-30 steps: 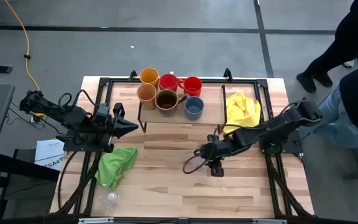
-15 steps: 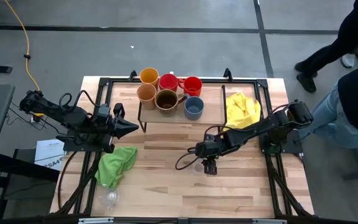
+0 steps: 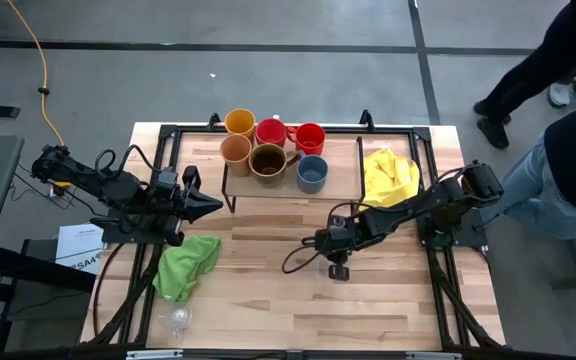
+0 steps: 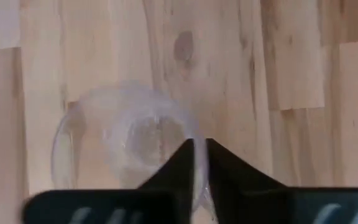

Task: Stack small to large cups/mugs on shelf
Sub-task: Put the top transparent mug on the shelf

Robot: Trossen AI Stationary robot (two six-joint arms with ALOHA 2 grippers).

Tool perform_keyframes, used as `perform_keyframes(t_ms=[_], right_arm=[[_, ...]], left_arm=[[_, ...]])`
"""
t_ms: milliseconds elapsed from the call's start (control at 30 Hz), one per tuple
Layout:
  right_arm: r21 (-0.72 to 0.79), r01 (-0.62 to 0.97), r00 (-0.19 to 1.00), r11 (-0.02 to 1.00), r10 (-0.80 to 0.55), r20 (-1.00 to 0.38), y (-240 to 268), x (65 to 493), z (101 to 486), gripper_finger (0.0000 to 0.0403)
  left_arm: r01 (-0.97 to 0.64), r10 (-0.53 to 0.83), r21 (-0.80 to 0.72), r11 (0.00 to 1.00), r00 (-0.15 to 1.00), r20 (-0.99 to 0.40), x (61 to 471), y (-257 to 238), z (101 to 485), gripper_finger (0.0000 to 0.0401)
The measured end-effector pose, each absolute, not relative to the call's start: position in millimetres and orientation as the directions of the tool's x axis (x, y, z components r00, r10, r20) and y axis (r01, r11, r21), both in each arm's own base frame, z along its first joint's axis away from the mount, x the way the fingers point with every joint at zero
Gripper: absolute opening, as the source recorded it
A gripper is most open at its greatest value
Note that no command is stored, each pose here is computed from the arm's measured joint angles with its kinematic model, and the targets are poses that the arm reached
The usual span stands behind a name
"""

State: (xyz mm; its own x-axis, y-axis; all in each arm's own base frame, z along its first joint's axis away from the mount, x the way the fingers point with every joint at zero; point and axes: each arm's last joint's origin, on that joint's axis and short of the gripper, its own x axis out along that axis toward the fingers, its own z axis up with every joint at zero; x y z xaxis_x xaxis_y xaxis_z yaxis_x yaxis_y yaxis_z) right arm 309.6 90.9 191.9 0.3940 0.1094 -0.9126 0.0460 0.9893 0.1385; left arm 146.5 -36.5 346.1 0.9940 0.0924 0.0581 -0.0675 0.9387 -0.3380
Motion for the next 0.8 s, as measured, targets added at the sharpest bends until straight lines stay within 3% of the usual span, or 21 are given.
perform_keyframes(t_ms=[67, 400, 633, 800], right_arm=[[0.157, 0.038, 0.388, 0.987, 0.13, -0.912, 92, 309, 192, 0.001], [0.148, 0.031, 0.377, 0.989, 0.126, -0.918, 92, 280, 226, 0.0002], [0.181, 0.102, 0.556, 0.978, 0.095, -0.826, 89, 225, 253, 0.0001], [0.293, 0.173, 0.787, 0.94, 0.047, -0.616, 87, 189, 257, 0.0001]], left_arm=[[-0.067, 0.092, -0.338, 0.939, 0.994, 0.058, 147, -36, 346, 0.0001], [-0.068, 0.092, -0.338, 0.939, 0.994, 0.058, 147, -36, 346, 0.0001], [-0.068, 0.092, -0.337, 0.939, 0.994, 0.057, 147, -37, 346, 0.0001], [-0.073, 0.092, -0.331, 0.941, 0.995, 0.041, 147, -37, 344, 0.0001]])
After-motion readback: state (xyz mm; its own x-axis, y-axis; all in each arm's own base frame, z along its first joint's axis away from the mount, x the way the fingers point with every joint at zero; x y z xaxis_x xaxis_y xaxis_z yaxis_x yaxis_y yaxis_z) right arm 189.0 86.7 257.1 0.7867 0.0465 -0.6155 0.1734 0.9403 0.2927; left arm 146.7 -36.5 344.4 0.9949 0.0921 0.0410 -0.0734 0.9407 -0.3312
